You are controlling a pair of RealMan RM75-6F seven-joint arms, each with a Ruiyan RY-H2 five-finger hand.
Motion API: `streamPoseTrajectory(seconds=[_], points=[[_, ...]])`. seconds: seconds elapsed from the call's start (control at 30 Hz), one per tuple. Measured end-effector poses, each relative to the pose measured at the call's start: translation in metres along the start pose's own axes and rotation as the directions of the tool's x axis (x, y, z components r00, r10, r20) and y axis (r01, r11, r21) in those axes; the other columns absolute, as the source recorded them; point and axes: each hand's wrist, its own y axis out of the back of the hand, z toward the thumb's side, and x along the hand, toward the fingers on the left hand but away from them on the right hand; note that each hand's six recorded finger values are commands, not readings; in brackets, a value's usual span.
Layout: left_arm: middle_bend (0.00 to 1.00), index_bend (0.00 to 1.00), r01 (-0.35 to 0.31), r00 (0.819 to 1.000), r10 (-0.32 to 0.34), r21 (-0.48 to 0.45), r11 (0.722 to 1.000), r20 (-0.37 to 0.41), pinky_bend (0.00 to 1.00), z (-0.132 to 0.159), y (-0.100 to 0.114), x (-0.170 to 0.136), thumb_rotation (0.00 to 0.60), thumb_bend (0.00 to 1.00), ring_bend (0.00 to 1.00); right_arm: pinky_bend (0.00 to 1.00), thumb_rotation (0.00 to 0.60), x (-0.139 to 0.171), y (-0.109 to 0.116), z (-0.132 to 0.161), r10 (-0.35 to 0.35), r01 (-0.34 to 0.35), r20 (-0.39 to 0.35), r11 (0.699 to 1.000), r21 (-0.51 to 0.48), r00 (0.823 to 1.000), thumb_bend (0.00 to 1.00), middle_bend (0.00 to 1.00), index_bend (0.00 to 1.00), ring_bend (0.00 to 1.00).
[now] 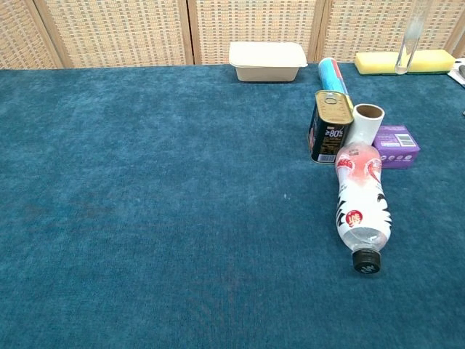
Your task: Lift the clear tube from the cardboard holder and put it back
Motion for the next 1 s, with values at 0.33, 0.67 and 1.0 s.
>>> streamPoseTrajectory(seconds=[0.33, 0.67, 1.0], points=[[0.44, 0.48, 0.001, 1.000, -0.001, 0.000, 1.000, 0.000, 0.34, 0.000, 0.000, 0.000, 0.600, 0.16, 0.25, 0.90, 0.600, -0.002, 0.004, 0.006, 0.018, -0.018, -0.018, 0.999, -0.028, 1.000, 0.40, 1.00, 0.79, 1.00], [0.44, 0.48, 0.001, 1.000, -0.001, 0.000, 1.000, 0.000, 0.34, 0.000, 0.000, 0.000, 0.600, 0.16, 0.25, 0.90, 0.600, -0.005, 0.008, 0.000, 0.047, -0.047, -0.009, 0.999, -0.004, 0.999, 0.41, 1.00, 0.79, 1.00], [0.45, 0.48, 0.000, 1.000, 0.000, 0.000, 1.000, 0.000, 0.34, 0.000, 0.000, 0.000, 0.600, 0.16, 0.25, 0.90, 0.600, 0.011, 0.012, 0.015, 0.119, -0.121, -0.093, 0.993, -0.013, 0.989, 0.41, 1.00, 0.79, 1.00]])
